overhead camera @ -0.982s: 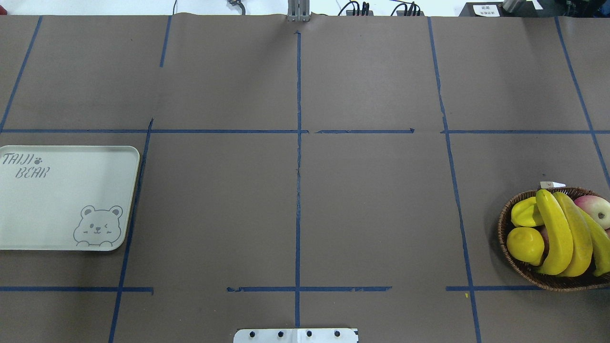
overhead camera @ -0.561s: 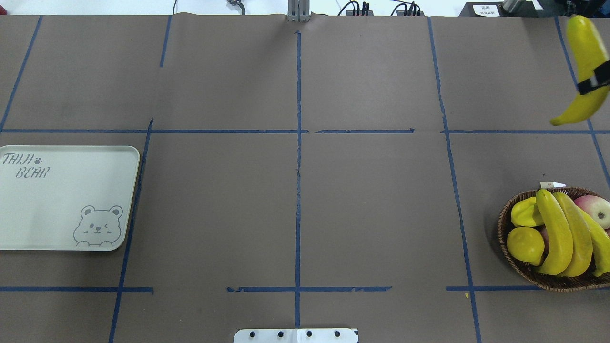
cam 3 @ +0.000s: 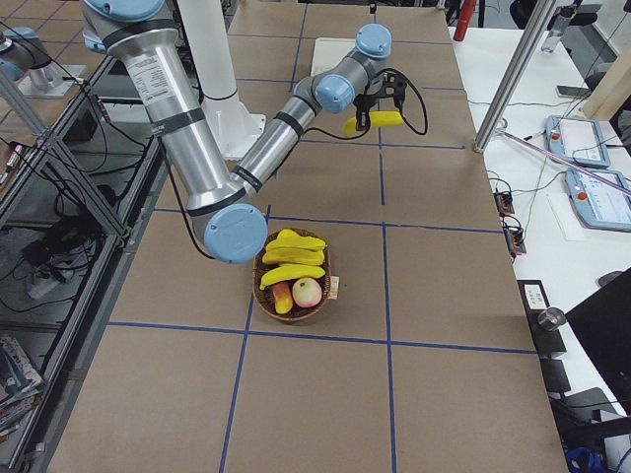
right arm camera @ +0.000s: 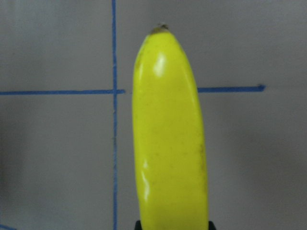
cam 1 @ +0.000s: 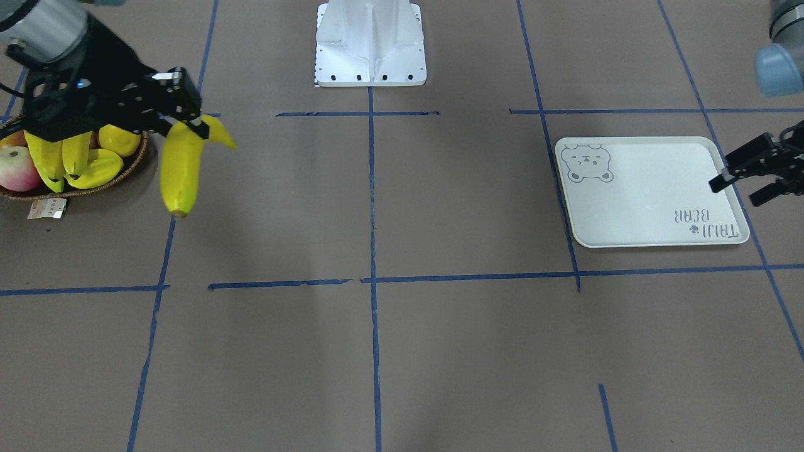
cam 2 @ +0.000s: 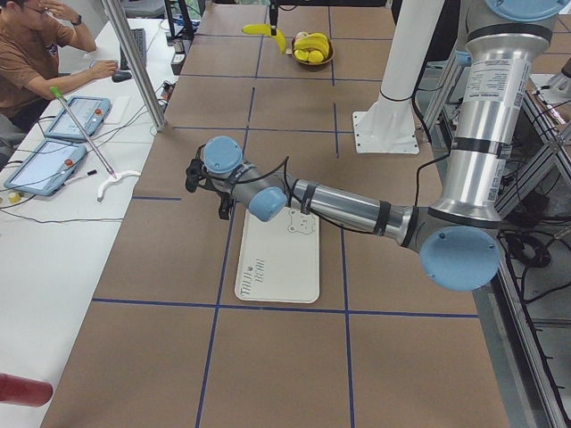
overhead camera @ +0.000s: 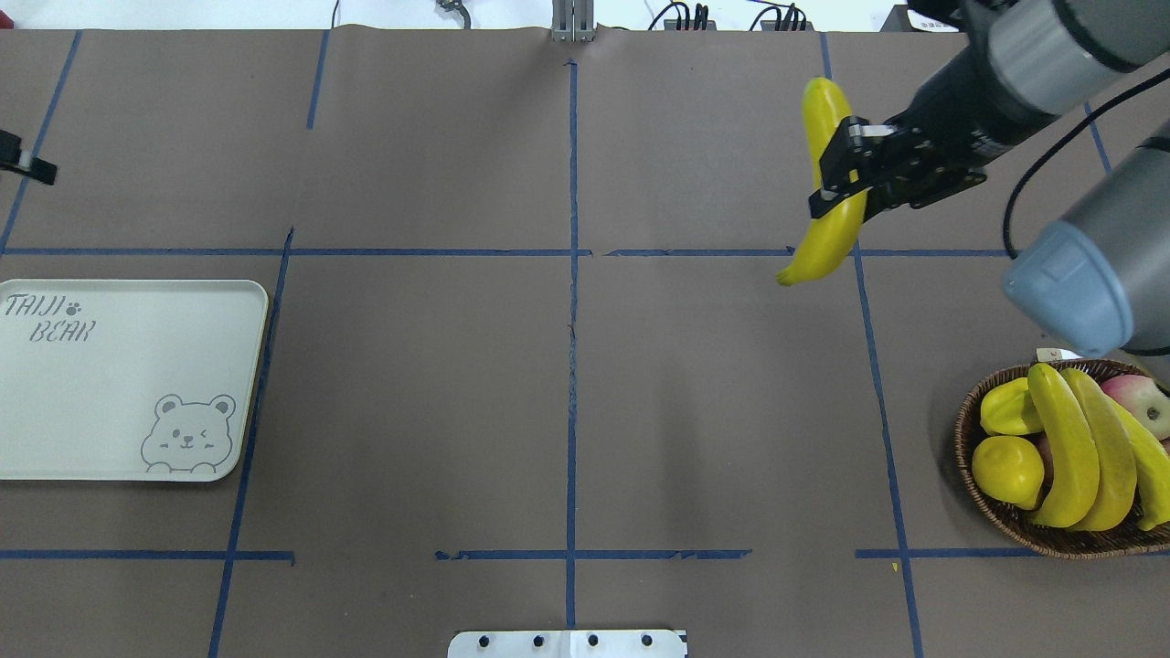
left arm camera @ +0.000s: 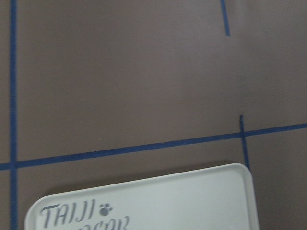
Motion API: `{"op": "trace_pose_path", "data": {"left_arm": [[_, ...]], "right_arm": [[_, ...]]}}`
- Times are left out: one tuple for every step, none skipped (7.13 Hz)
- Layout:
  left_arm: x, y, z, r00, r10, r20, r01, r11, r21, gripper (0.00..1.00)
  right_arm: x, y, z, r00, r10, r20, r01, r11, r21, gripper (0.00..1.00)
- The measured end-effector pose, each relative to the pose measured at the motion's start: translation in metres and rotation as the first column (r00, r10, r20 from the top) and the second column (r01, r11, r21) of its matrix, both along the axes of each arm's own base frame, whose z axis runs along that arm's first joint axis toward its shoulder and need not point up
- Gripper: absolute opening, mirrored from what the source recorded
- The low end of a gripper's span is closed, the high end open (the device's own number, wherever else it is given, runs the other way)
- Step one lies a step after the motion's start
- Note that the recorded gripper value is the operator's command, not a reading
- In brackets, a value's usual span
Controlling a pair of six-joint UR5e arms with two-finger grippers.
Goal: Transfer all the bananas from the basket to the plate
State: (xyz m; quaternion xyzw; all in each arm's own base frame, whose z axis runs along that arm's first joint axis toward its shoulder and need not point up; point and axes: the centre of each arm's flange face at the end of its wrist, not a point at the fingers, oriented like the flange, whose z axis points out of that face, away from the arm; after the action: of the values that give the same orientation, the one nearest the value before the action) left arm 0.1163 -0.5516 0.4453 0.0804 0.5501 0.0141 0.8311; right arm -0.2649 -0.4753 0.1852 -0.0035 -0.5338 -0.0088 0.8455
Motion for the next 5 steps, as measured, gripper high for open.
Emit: {"op": "trace_pose_path", "data": {"left_arm": [[0.051,-0.002,-0.041,0.998,0.025,-0.049,-0.027,0.999,-0.026,0.99],[0.089,0.002,-0.077,0.994,0.034,-0.106,-0.040,0.998,-0.051,0.98],[0.114,0.009,-0.105,0.986,0.022,-0.164,-0.032,0.998,-0.061,0.97],[0.135,0.018,-0.123,0.977,-0.012,-0.213,-0.001,0.998,-0.061,0.98],[0.162,0.033,-0.140,0.958,-0.060,-0.281,0.037,0.996,-0.084,0.98]], "right_arm": [[-0.040,0.020,-0.028,1.000,-0.018,0.010,0.018,1.000,-0.012,0.01],[-0.075,0.041,-0.053,1.000,-0.015,0.014,0.015,1.000,-0.011,0.01],[-0.106,0.062,-0.071,1.000,0.009,0.025,-0.009,1.000,-0.003,0.01],[-0.132,0.081,-0.082,0.998,0.047,0.051,-0.047,0.999,0.003,0.01],[-0.154,0.097,-0.089,0.993,0.085,0.082,-0.086,0.996,0.006,0.01]]}}
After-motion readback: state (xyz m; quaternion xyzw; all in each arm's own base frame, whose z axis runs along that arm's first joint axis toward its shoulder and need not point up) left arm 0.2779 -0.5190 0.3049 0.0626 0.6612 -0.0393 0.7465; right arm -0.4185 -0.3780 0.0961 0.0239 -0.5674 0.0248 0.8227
